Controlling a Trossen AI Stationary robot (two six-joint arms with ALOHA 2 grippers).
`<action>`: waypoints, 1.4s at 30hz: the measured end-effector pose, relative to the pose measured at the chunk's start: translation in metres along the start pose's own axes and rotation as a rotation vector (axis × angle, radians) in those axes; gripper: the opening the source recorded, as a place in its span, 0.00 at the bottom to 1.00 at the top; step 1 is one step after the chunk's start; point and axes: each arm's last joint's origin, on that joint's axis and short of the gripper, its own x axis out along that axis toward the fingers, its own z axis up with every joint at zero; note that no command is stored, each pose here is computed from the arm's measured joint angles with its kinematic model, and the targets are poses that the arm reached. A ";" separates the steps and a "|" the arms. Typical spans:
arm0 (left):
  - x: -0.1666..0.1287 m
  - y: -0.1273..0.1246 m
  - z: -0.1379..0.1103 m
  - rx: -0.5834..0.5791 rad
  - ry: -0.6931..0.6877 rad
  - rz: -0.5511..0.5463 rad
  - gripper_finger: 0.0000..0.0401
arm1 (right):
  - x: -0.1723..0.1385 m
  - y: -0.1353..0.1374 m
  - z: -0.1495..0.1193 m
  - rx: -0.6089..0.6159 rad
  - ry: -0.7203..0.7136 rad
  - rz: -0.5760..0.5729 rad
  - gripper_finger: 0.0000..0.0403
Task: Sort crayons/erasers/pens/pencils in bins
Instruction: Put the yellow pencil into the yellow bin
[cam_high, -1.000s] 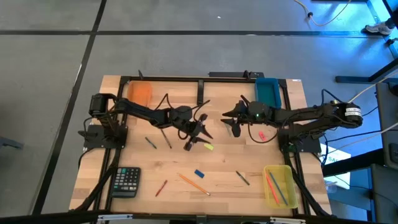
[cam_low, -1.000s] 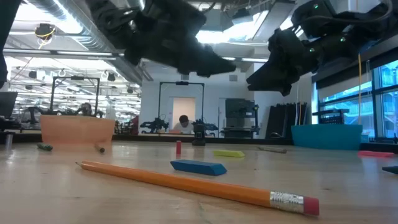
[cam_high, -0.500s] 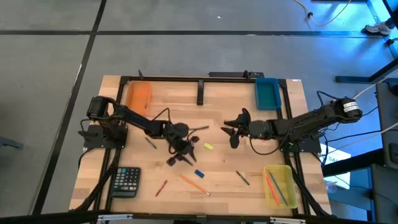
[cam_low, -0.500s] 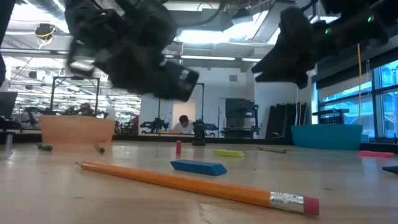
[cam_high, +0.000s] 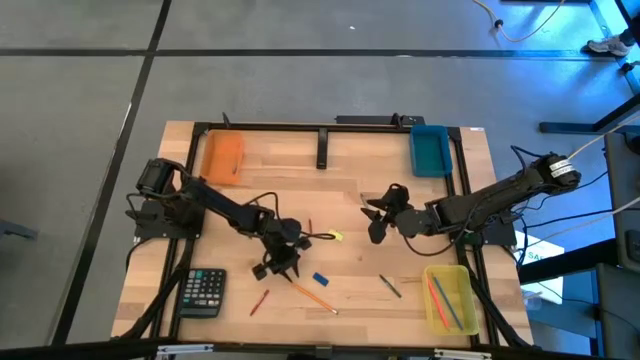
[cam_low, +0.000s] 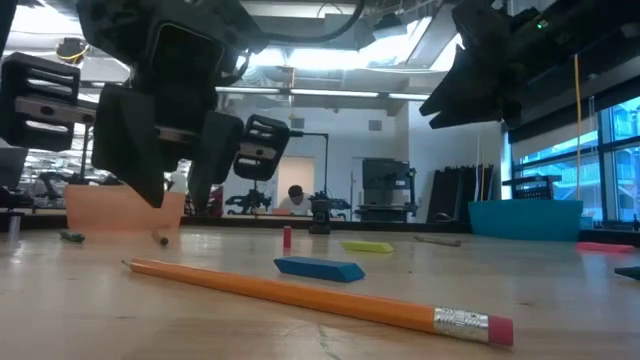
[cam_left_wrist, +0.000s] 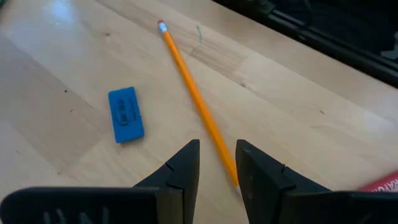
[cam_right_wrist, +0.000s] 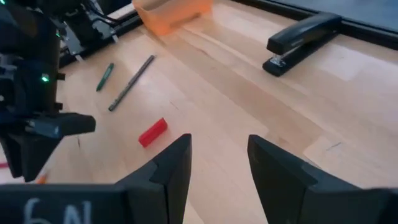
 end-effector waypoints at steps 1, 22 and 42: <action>0.000 0.000 0.000 0.003 -0.003 -0.003 0.24 | 0.000 0.000 0.000 0.007 0.003 -0.001 0.40; 0.032 -0.051 0.026 0.054 0.074 0.158 0.24 | 0.030 0.071 -0.032 -0.081 0.050 0.123 0.40; 0.051 -0.082 0.030 -0.018 0.109 0.351 0.43 | 0.044 0.146 -0.016 -0.238 0.133 0.072 0.40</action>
